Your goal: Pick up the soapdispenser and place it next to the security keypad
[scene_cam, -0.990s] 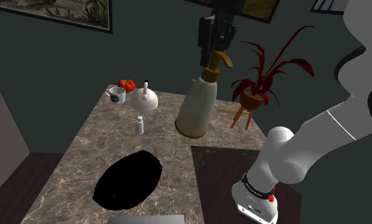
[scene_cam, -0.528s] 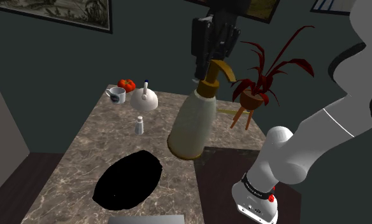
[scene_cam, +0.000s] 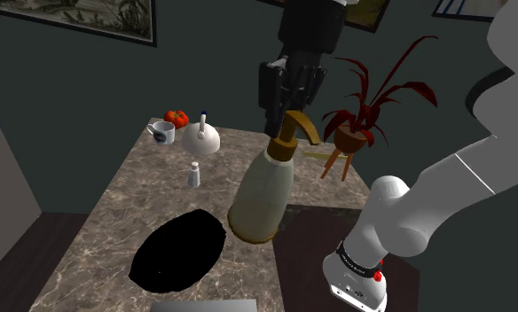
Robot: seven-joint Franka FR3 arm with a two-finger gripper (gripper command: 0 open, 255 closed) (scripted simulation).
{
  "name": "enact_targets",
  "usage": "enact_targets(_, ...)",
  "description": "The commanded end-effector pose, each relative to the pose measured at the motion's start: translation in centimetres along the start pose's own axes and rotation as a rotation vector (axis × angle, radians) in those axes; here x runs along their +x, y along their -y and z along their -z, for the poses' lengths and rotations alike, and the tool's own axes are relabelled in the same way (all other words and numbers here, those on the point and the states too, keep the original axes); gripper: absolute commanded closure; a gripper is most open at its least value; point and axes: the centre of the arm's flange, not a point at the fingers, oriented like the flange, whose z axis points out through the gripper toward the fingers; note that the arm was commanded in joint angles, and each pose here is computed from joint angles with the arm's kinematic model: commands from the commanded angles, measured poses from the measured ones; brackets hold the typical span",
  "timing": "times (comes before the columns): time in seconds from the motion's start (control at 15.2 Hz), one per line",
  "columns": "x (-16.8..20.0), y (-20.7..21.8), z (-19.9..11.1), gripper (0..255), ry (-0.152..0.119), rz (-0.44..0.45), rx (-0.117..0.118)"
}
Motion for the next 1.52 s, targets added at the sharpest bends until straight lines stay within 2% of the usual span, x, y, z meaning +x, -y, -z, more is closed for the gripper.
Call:
enact_targets(0.0,0.0,0.0,-1.0,255,-0.001,0.000,0.001)
enact_targets(1.45,0.4,-0.4,-12.6,255,-0.001,0.000,0.001)
